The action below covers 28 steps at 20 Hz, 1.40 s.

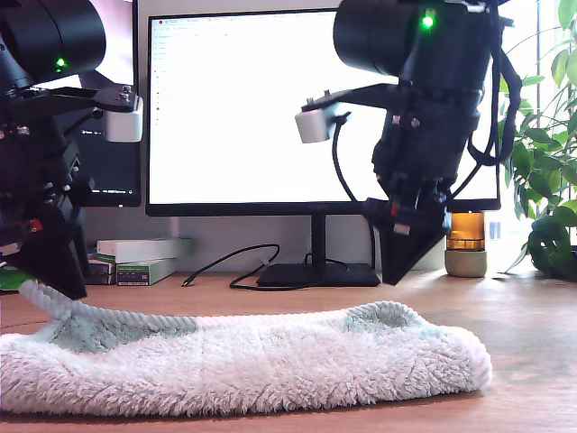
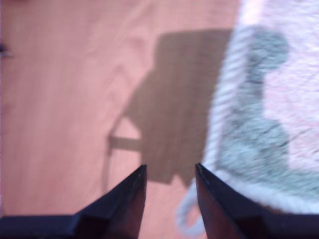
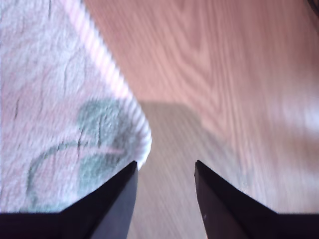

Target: Fold the tea towel to a neat square and place it to the right

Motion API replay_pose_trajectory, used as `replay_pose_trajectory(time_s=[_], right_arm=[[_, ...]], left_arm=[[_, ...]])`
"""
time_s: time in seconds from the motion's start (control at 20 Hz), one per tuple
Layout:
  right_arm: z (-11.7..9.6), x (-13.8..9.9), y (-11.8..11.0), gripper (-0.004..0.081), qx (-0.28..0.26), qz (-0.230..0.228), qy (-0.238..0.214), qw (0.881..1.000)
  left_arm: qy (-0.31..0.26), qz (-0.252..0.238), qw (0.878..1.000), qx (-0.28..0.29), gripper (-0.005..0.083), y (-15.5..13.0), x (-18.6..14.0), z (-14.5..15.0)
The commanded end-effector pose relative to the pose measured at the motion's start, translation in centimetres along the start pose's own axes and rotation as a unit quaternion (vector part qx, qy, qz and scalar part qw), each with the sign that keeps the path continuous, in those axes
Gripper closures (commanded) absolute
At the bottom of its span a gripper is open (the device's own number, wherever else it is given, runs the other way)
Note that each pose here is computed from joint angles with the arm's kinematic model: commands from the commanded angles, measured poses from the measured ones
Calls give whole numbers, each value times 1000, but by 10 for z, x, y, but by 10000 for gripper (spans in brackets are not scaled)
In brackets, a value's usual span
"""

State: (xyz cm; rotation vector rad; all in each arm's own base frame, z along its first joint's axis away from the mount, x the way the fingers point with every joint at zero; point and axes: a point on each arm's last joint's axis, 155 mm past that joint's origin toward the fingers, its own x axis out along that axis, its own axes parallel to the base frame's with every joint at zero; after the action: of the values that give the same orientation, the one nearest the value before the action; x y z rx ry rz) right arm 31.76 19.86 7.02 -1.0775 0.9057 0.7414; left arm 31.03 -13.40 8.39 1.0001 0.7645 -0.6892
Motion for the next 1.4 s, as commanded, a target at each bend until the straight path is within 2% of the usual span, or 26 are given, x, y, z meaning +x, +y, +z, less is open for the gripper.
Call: replay_pose_trajectory(time_s=[0.0, 0.05, 0.1, 0.15, 0.25, 0.35, 0.45, 0.5, 0.6, 0.75, 1.0, 1.1, 1.2, 1.3, 1.35], right_arm=[[2, -6, -4, 524, 14, -3, -2, 1000], [3, -10, -6, 630, 17, -5, -4, 1000], [6, -15, -9, 747, 22, -9, -10, 1000], [10, -19, -13, 777, 33, -14, -20, 999], [18, -26, -20, 777, 74, -19, -33, 996], [26, -29, -26, 777, 104, -26, -48, 993], [47, -32, -30, 777, 172, -15, -95, 980], [57, -34, -29, 777, 216, 1, -118, 969], [66, -36, -27, 777, 261, 21, -137, 955], [71, -36, -23, 777, 262, 28, -152, 953], [65, -43, 2, 777, 239, 65, -178, 952], [57, -48, 8, 777, 240, 60, -196, 949], [47, -52, 24, 777, 236, 73, -213, 945], [31, -47, 40, 776, 231, 83, -208, 947], [25, -42, 47, 776, 219, 85, -201, 951]], left_arm=[[-22, 24, 999, -9, 538, 12, -18, 7], [-32, 33, 999, -20, 621, 15, -27, 9], [-43, 41, 998, -36, 743, 18, -36, 12], [-61, 43, 996, -51, 795, 19, -45, 17], [-100, 34, 988, -113, 788, 19, -59, 28], [-133, 20, 980, -144, 788, 17, -69, 39], [-159, -16, 970, -181, 788, 7, -73, 50], [-168, -36, 963, -207, 788, 2, -74, 54], [-189, -56, 951, -237, 788, 0, -77, 63], [-212, -59, 944, -245, 788, 1, -82, 70], [-255, -117, 930, -237, 789, -36, -79, 71], [-262, -123, 924, -249, 789, -46, -78, 64], [-272, -135, 917, -259, 789, -57, -81, 60], [-257, -148, 913, -281, 789, -66, -79, 51], [-247, -155, 911, -290, 789, -70, -77, 48]])
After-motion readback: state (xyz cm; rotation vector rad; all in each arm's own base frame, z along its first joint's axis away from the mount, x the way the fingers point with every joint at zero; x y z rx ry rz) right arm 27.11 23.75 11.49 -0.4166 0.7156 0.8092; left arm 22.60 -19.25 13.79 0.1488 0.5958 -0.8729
